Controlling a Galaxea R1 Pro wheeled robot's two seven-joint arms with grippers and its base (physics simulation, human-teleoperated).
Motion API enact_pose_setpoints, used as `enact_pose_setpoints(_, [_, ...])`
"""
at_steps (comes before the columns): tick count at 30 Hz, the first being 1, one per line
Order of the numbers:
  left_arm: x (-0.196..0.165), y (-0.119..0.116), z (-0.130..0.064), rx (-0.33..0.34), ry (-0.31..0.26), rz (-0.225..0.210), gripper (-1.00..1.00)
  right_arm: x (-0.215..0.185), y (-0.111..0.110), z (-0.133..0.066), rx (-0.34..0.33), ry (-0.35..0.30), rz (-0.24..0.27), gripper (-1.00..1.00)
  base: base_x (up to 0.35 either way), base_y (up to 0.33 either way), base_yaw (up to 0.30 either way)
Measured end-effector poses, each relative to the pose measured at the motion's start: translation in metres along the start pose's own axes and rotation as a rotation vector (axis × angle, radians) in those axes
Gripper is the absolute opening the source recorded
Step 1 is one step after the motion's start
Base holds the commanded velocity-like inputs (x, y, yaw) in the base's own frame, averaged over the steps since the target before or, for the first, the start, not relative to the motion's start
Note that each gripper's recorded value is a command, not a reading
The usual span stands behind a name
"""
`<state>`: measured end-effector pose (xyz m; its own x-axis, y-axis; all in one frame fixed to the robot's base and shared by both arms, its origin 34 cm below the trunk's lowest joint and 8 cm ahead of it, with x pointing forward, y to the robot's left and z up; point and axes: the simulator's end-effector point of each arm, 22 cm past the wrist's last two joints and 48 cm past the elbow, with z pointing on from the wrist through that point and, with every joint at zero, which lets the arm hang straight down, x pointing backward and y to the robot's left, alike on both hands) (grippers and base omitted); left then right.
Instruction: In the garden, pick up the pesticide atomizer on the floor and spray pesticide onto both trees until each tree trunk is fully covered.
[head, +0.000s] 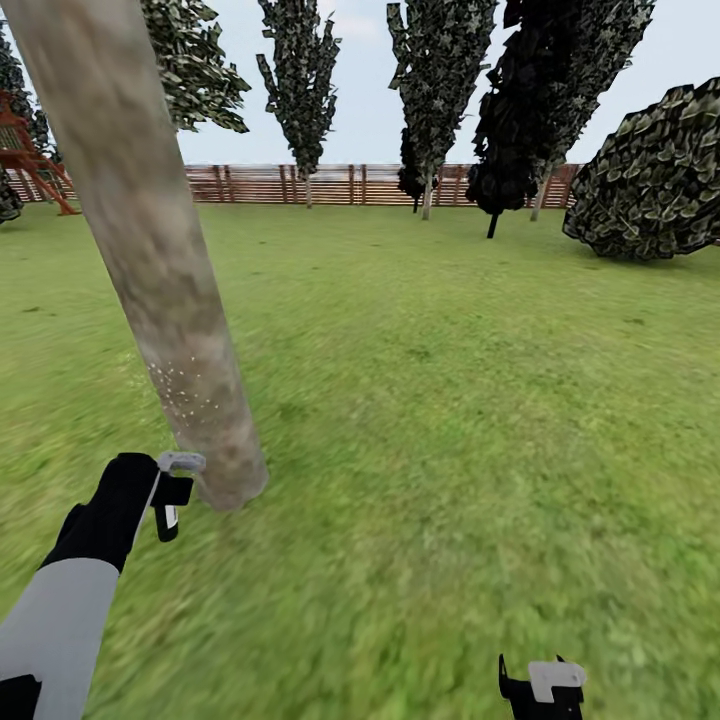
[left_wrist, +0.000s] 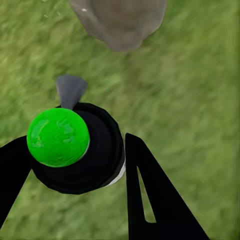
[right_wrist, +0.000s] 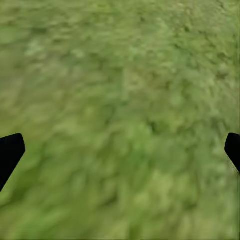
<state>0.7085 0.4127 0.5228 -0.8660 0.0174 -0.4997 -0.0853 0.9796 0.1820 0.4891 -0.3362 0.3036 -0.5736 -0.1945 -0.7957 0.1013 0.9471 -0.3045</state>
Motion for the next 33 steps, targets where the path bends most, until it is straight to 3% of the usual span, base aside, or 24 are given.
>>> enact_pose_setpoints(6, [0.042,0.013,0.021,-0.018,0.038,0.029,-1.00,0.000,0.000,0.000,0.000,0.001,0.000,1.00,0.011,-0.006,0.080])
enact_pose_setpoints(12, [0.046,0.011,0.022,-0.018,0.041,0.037,-1.00,0.000,0.000,0.000,-0.001,0.001,-0.001,1.00,0.073,0.000,0.152])
enact_pose_setpoints(18, [0.046,0.024,0.022,-0.094,0.042,0.045,-1.00,0.001,-0.001,0.000,-0.001,0.003,-0.003,1.00,0.313,-0.056,0.004])
enact_pose_setpoints(20, [0.060,0.019,0.029,-0.086,0.073,0.043,-1.00,0.001,-0.001,0.000,-0.001,0.003,-0.003,1.00,0.299,-0.105,0.000])
enact_pose_setpoints(25, [0.088,0.004,0.054,-0.044,0.085,0.069,-1.00,0.001,0.000,0.000,-0.003,0.003,-0.003,1.00,0.277,-0.095,0.000])
enact_pose_setpoints(30, [0.111,0.002,0.065,-0.031,0.110,0.063,-1.00,0.001,0.000,0.000,-0.001,0.002,-0.002,1.00,0.065,-0.020,0.000])
enact_pose_setpoints(32, [0.113,0.001,0.068,-0.027,0.091,0.064,-1.00,0.001,-0.001,0.000,-0.001,0.001,-0.001,1.00,0.005,-0.001,0.000])
enact_pose_setpoints(33, [0.117,-0.001,0.074,-0.009,0.057,0.024,-1.00,0.000,-0.002,0.000,0.001,0.000,-0.002,1.00,0.001,0.000,0.020])
